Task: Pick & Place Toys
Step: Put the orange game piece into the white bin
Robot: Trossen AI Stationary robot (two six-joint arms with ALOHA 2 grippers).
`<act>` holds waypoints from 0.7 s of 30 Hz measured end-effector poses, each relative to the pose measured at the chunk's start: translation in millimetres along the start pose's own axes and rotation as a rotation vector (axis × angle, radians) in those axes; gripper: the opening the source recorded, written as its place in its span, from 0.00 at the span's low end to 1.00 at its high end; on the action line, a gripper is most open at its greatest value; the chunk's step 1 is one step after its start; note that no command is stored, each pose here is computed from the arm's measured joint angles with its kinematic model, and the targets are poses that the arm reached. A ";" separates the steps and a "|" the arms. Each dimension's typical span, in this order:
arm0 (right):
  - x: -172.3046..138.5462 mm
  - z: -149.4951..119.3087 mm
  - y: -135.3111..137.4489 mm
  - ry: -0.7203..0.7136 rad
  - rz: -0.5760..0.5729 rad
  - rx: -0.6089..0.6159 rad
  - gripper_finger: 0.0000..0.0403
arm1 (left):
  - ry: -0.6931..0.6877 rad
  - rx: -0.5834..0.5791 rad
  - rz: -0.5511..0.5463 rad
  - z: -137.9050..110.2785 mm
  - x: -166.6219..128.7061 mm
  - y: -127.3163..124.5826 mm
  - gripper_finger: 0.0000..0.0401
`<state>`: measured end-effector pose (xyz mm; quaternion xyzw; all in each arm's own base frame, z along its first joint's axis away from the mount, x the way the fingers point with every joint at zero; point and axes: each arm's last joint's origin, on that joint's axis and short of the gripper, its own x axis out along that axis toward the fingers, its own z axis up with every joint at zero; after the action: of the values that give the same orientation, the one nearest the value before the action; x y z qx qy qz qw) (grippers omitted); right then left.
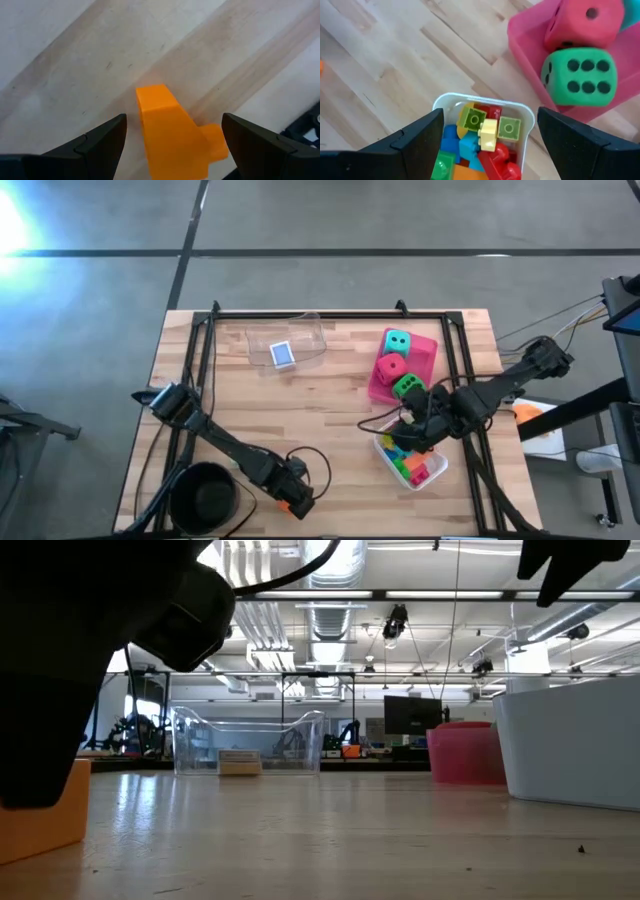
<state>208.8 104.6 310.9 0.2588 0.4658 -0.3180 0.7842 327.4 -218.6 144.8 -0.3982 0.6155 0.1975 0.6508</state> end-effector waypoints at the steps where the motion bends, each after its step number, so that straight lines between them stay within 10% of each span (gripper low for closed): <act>1: -2.2 1.3 0.1 -0.009 0.001 -0.005 0.78 | 0.001 0.000 0.002 -0.2 0.8 0.1 0.82; 21: -10.8 6.1 1.4 -0.038 0.016 -0.018 0.78 | 0.057 -0.022 0.007 -1.1 13.5 0.3 0.36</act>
<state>209.4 104.1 323.3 0.2492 0.4516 -0.3122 0.7978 328.7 -222.4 131.9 -0.4084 0.6331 0.1952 0.6280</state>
